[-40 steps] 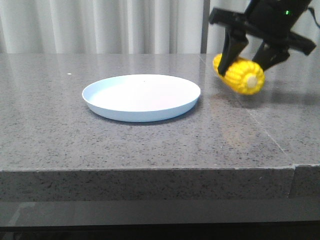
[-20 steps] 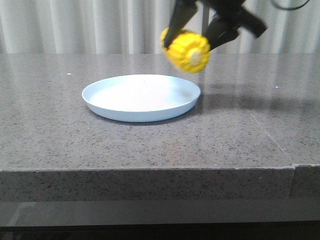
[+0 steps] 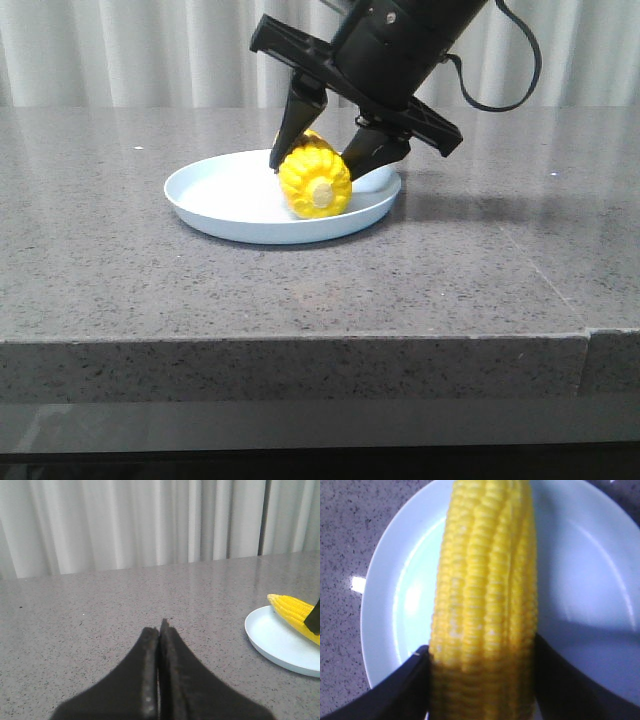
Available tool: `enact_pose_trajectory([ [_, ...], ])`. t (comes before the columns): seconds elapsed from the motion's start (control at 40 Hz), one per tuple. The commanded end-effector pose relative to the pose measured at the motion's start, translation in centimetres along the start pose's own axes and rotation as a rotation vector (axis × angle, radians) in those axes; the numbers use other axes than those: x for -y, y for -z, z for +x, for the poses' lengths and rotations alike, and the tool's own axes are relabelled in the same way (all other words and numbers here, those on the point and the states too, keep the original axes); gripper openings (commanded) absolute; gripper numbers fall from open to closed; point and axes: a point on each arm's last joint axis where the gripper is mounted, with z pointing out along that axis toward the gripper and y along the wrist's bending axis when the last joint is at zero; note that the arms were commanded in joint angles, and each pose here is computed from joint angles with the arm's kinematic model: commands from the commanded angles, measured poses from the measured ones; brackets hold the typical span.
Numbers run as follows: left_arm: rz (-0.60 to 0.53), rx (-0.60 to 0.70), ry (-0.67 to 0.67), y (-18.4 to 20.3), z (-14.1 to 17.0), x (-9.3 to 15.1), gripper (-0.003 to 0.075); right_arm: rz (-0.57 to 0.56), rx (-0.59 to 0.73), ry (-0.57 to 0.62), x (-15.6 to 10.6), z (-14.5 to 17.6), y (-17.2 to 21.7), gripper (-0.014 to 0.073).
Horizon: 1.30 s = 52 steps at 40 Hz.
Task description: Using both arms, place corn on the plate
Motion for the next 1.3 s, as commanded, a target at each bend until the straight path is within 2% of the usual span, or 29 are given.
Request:
enact_pose_trajectory([
  [0.0, -0.004, 0.089, -0.003, 0.1, -1.4, 0.0, -0.002, -0.07, 0.117, 0.017, -2.0, -1.3, 3.2, 0.0571],
  [0.1, -0.004, 0.089, -0.003, 0.1, -1.4, 0.0, -0.002, -0.074, 0.149, 0.039, -2.4, -1.4, 4.5, 0.064],
  [0.35, -0.004, 0.089, -0.003, 0.1, -1.4, 0.0, -0.002, -0.057, 0.267, 0.126, -3.0, -1.8, 9.4, 0.0597],
  [0.42, -0.004, 0.089, -0.003, 0.1, -1.4, 0.0, -0.002, -0.039, 0.28, 0.153, -3.0, -1.7, 10.6, 0.0514],
  [0.6, -0.004, 0.089, -0.003, 0.1, -1.4, 0.0, -0.002, -0.002, 0.31, 0.178, -2.4, -1.8, 12.7, 0.0142],
  [0.65, -0.004, 0.089, -0.003, 0.1, -1.4, 0.0, -0.002, 0.004, 0.317, 0.171, -2.1, -1.9, 13.1, 0.0062],
  [0.8, -0.004, 0.089, -0.003, 0.1, -1.4, 0.0, -0.002, 0.082, 0.339, 0.179, -0.4, -2.3, 15.0, -0.0095],
  [0.97, -0.004, 0.089, -0.003, 0.1, -1.4, 0.0, -0.002, 0.244, 0.333, 0.213, 2.2, -2.0, 18.0, -0.009],
  [1.1, -0.004, 0.089, -0.003, 0.1, -1.4, 0.0, -0.002, 0.334, 0.352, 0.225, 3.7, -0.4, 20.3, -0.009],
  [1.27, -0.004, 0.089, -0.003, 0.1, -1.4, 0.0, -0.002, 0.353, 0.443, 0.234, 4.8, 3.6, 22.3, -0.009],
])
